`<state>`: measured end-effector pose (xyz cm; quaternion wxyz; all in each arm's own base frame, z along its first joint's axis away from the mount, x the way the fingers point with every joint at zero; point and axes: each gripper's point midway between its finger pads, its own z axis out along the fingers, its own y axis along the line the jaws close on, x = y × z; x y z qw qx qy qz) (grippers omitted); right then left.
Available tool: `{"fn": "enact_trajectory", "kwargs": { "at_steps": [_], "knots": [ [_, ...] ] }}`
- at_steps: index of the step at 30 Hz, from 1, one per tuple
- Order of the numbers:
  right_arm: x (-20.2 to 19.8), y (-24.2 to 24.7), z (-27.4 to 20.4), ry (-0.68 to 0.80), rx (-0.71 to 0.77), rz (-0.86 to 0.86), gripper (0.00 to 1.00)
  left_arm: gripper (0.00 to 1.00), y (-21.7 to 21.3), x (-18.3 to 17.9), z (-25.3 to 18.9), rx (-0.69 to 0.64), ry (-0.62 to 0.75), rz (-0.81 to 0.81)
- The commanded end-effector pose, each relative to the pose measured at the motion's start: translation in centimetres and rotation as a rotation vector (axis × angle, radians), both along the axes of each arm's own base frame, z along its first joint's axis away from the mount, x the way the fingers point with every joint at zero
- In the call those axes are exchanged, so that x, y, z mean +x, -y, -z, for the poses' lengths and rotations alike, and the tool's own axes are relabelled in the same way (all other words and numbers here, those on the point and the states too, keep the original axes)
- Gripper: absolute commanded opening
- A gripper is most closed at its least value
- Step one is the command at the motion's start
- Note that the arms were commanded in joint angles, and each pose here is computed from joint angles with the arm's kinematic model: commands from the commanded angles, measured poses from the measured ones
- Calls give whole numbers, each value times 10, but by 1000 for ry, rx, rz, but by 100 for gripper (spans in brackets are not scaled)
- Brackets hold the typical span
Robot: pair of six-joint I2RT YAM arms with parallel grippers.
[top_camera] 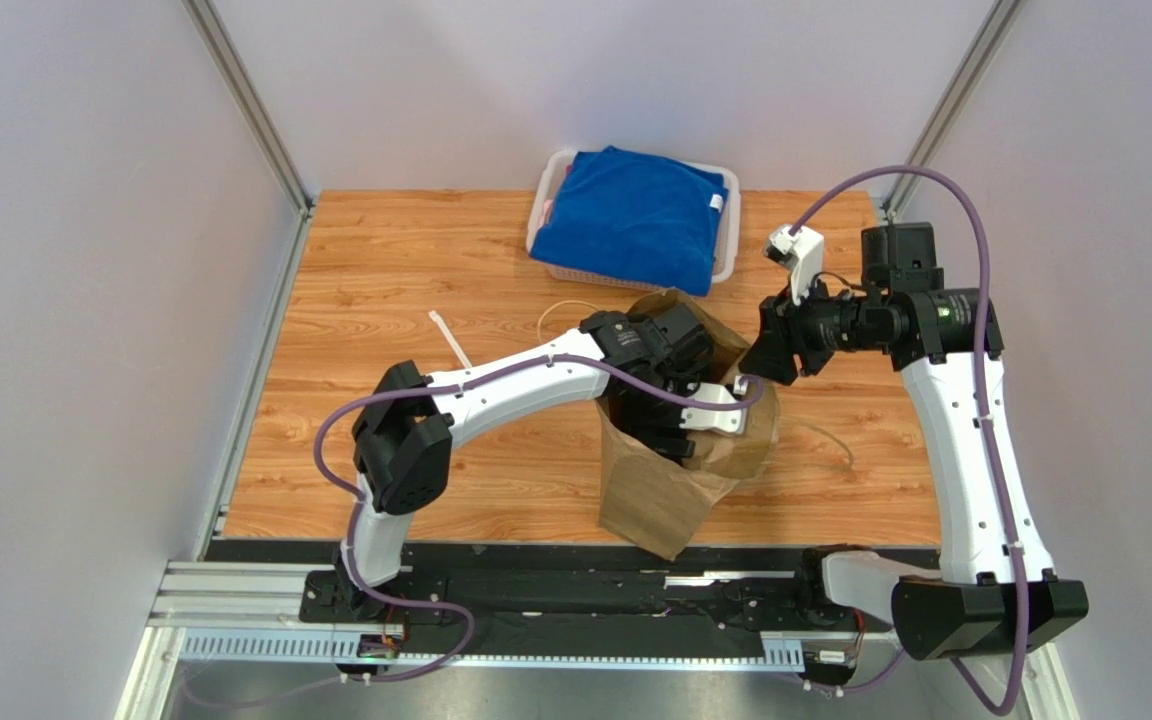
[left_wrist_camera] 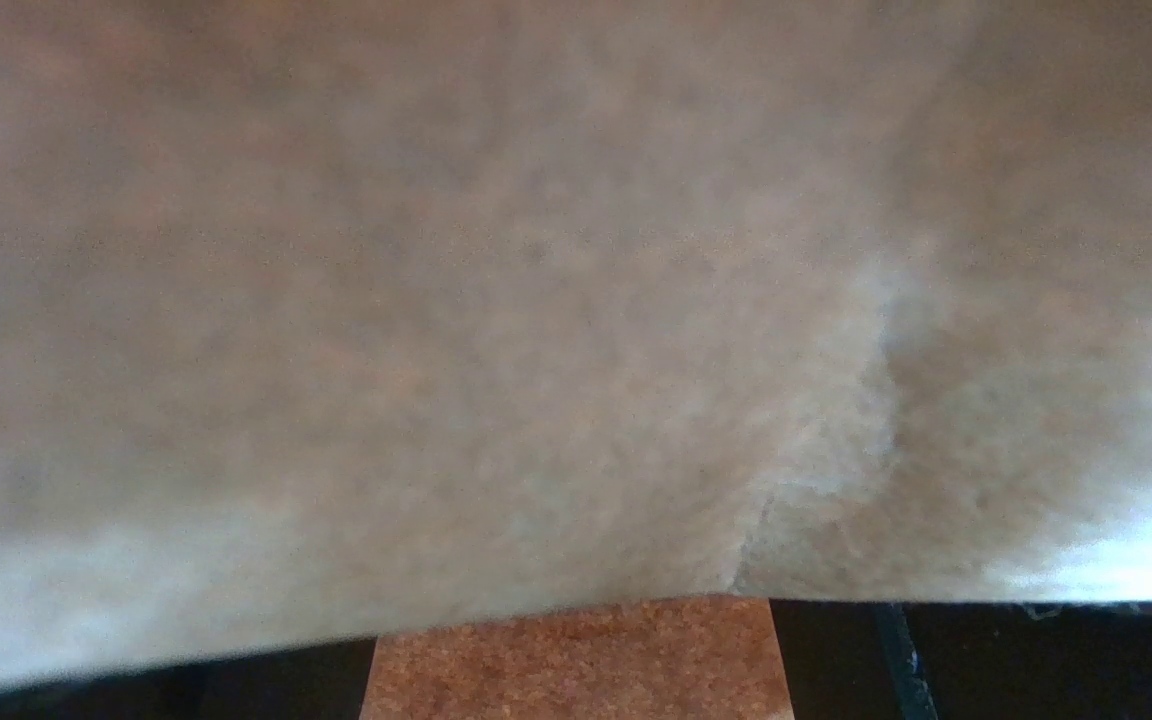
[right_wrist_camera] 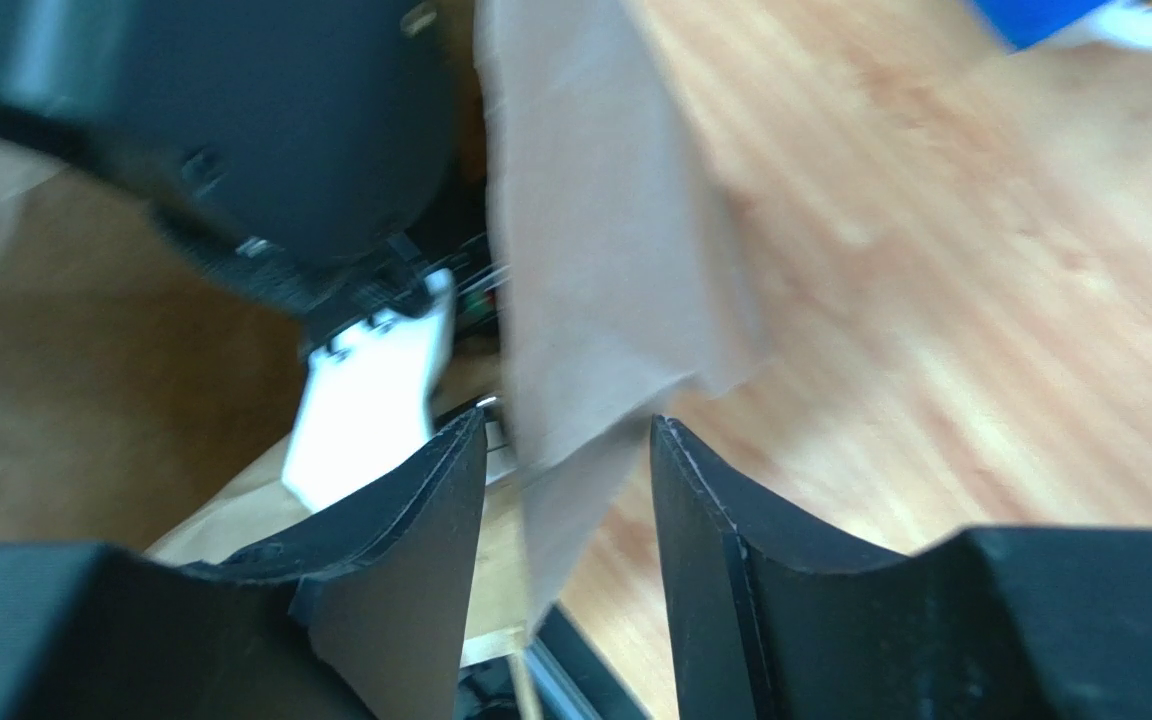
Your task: Pack the takeout coffee
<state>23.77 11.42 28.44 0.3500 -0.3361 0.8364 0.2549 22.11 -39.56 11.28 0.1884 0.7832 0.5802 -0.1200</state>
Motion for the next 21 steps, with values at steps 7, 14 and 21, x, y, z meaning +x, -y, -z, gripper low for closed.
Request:
{"fn": "enact_trajectory", "kwargs": {
  "at_steps": [7,14,21],
  "knots": [
    [-55,-6,18,-117,41,-106,42,34,-26,-7,31,131,-36,-14],
    [-78,2,27,-125,-11,-135,55,33,-23,-8,29,121,-40,-12],
    [-83,16,54,-146,-99,-108,58,33,-23,-8,29,122,-40,-9]
  ]
}}
